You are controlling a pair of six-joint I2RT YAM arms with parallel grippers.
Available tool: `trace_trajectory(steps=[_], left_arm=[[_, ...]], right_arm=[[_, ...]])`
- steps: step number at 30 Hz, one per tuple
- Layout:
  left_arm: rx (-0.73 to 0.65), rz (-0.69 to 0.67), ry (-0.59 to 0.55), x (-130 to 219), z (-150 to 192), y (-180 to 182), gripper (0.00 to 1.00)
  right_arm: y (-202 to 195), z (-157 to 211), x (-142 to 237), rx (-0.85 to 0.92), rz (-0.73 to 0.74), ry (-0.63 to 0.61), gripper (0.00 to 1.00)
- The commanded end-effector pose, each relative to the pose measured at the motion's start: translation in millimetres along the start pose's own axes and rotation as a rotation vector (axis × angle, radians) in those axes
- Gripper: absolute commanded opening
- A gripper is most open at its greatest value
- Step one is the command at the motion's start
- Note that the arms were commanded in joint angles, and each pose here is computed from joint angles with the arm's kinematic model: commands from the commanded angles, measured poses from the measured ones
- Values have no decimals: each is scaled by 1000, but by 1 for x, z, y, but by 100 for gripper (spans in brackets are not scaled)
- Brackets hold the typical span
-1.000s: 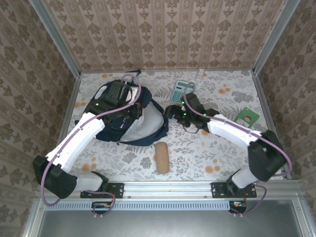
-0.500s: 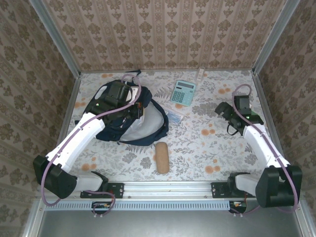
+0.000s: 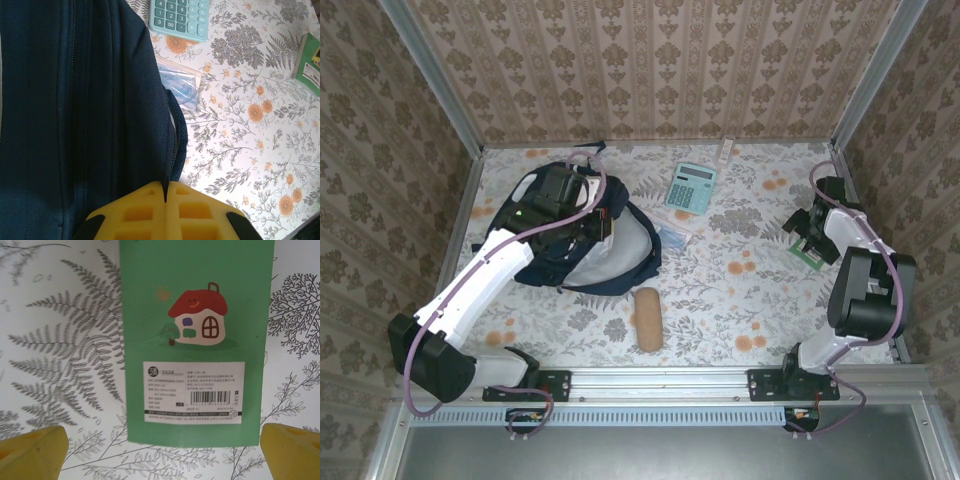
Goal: Pack the student bag
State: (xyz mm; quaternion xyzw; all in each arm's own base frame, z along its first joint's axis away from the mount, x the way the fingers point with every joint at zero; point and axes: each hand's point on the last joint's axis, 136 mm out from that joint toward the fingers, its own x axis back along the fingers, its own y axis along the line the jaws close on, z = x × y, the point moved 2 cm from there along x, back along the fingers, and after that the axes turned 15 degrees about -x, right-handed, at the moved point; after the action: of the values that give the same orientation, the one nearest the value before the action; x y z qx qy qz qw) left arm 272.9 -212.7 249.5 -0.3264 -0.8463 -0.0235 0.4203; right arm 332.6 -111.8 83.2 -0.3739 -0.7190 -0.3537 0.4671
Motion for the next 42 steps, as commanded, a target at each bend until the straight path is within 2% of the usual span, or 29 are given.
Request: trace_trajectory(steps=[1, 9, 17, 20, 24, 26, 35, 42], left_arm=[[2, 43, -77, 12, -13, -8, 0], [-3, 26, -74, 11, -11, -5, 0], [-8, 26, -63, 7, -12, -4, 0], [-11, 28, -64, 7, -14, -5, 0], [-14, 22, -65, 10, -14, -4, 0], [-14, 21, -65, 10, -14, -4, 0], [-15, 11, -71, 13, -17, -2, 0], [-13, -21, -91, 20, -25, 4, 0]], right_arm=[[-13, -3, -11, 23, 92, 13, 100], [-18, 3, -37, 24, 122, 71, 100], [-14, 7, -42, 43, 109, 95, 100], [-14, 11, -42, 39, 90, 106, 93], [-11, 15, -42, 41, 62, 124, 76], [-8, 16, -38, 39, 33, 121, 71], [7, 27, 6, 76, -62, 68, 71], [38, 75, 48, 312, -128, 13, 70]])
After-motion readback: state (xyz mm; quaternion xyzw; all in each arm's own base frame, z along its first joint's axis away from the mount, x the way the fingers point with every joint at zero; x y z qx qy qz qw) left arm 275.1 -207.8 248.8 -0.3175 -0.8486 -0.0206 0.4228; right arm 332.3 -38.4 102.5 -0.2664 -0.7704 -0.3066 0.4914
